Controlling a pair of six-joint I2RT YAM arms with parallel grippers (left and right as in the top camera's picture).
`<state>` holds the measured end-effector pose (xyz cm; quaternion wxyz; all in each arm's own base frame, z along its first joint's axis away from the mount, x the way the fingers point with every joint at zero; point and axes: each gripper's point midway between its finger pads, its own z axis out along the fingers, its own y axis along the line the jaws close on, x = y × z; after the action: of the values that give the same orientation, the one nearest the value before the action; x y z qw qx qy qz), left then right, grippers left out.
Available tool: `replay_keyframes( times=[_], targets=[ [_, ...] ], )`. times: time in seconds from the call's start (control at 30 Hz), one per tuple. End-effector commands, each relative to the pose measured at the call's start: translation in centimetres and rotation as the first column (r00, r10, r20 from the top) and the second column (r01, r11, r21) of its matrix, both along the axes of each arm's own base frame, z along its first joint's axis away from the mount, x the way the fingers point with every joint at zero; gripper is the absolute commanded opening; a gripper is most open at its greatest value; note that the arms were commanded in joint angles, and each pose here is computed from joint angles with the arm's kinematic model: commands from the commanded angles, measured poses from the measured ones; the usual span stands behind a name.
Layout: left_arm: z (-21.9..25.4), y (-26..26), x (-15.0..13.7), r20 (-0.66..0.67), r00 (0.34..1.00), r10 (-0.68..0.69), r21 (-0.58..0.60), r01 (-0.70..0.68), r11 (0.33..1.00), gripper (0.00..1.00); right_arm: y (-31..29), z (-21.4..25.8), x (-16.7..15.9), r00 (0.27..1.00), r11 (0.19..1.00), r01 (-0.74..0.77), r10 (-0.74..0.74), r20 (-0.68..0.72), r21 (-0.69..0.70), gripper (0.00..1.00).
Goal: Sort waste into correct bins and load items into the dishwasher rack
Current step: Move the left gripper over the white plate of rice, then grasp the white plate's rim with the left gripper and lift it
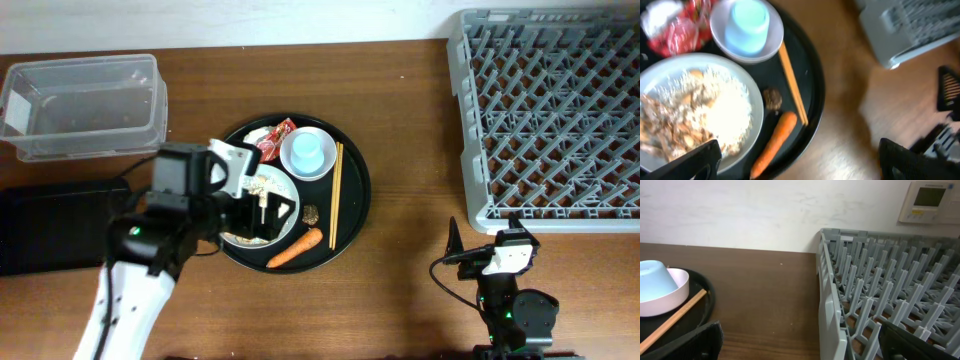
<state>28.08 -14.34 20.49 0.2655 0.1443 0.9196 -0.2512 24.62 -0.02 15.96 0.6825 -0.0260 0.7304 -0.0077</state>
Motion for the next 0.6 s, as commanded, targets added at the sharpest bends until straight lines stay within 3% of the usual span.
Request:
replay_keyframes(
  times=[0.0,0.57],
  targets=[
    [-3.2,1.2,0.7,-0.063,0.997,0.049,0.162,-0.038,0.986,0.99,0.0,-0.2,0.0,1.0,1.0,0.002,-0.002,-0.002,0.004,0.98],
    [-4.8,0.7,2.5,-0.07,0.996,0.05,0.172,-0.037,0.984,0.99,0.0,-0.2,0.0,1.0,1.0,0.002,-0.002,-0.002,0.004,0.98]
  ],
)
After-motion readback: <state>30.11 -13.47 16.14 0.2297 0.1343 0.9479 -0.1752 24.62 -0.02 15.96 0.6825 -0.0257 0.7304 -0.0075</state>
